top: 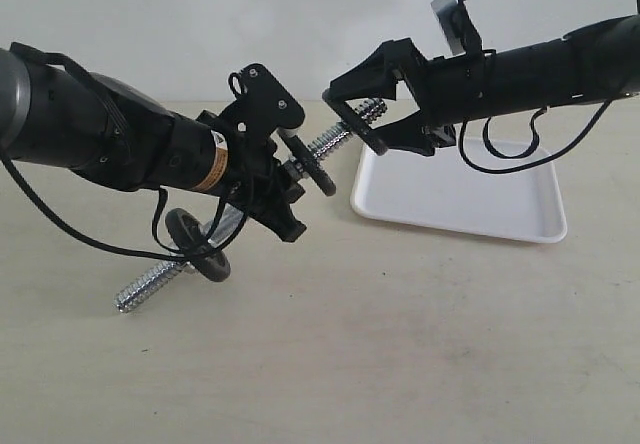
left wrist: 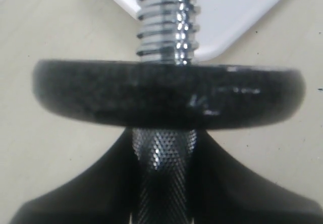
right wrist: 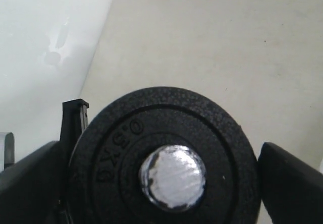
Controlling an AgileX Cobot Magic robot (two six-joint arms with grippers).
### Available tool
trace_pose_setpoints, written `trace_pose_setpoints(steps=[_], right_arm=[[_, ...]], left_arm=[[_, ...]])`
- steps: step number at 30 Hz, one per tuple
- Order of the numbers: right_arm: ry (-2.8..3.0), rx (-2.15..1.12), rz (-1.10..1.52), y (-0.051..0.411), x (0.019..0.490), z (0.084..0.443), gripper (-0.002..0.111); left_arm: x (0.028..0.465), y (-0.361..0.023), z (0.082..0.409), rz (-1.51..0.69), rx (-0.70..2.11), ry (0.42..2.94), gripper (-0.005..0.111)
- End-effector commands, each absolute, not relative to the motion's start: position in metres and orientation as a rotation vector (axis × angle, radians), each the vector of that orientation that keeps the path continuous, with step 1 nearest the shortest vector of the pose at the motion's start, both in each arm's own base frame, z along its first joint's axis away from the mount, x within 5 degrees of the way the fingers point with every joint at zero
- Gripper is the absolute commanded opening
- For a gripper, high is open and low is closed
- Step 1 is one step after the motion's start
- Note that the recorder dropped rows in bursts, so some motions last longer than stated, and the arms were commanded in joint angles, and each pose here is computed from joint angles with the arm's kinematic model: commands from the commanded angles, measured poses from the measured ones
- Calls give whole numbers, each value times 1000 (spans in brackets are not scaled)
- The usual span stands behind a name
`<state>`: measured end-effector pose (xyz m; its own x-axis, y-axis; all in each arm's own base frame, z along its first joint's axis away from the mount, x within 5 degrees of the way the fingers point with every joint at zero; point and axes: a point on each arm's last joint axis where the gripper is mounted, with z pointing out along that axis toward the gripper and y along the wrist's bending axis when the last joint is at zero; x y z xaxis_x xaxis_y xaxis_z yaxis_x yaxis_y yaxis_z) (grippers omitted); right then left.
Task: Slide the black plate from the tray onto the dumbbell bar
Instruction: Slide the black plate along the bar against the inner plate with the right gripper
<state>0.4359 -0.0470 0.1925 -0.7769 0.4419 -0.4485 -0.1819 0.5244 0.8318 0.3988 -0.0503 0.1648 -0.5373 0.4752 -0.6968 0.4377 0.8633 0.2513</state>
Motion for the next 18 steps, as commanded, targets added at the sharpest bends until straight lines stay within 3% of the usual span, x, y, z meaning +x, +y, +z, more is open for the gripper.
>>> trace_pose_setpoints(steps=[1, 18], right_arm=[[1978, 119, 1473, -30, 430, 230, 89], [1993, 19, 1517, 6, 431, 230, 89]], left_arm=[[403, -54, 189, 62, 651, 2141, 4], [403, -54, 189, 64, 650, 2141, 4]])
